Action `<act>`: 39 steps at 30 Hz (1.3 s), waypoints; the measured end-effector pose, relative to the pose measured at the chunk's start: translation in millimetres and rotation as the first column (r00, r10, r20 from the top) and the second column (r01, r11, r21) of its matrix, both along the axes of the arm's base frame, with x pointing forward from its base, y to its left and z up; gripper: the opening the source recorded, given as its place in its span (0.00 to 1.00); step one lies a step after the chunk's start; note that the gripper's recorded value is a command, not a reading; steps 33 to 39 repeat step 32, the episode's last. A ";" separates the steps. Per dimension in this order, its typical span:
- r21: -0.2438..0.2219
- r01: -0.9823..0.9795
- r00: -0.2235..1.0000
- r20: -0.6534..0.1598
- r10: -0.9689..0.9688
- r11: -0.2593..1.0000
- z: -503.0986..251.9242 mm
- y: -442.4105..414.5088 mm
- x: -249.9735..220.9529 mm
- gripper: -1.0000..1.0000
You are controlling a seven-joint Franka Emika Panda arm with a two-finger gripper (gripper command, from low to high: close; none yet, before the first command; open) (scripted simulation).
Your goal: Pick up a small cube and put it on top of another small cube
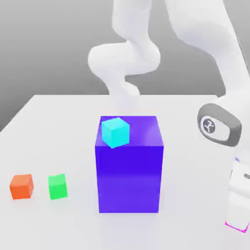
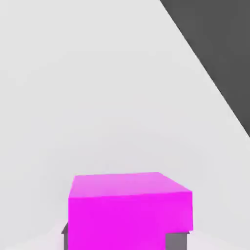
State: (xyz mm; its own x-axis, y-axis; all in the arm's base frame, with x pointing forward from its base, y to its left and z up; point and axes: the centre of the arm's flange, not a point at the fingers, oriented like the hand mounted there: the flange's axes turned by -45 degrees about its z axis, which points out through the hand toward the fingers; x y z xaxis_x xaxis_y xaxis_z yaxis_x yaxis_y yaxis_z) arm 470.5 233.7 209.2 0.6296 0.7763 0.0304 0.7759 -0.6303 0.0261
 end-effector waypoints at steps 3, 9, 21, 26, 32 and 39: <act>-0.011 0.168 0.985 0.034 -0.167 0.986 18.5 -74.8 15.9 0.00; -0.018 0.515 0.855 0.079 -0.512 0.857 45.8 -235.3 2.8 0.00; -0.002 0.942 0.335 -0.032 -0.942 0.336 29.5 -435.9 -166.7 0.00; -0.004 0.943 0.332 -0.041 -0.943 0.332 -14.6 -435.6 -168.8 0.00; -0.006 0.943 0.331 -0.040 -0.943 0.332 -29.3 -435.0 -170.4 1.00; -0.006 0.943 0.331 -0.040 -0.943 0.332 -29.3 -435.0 -170.4 1.00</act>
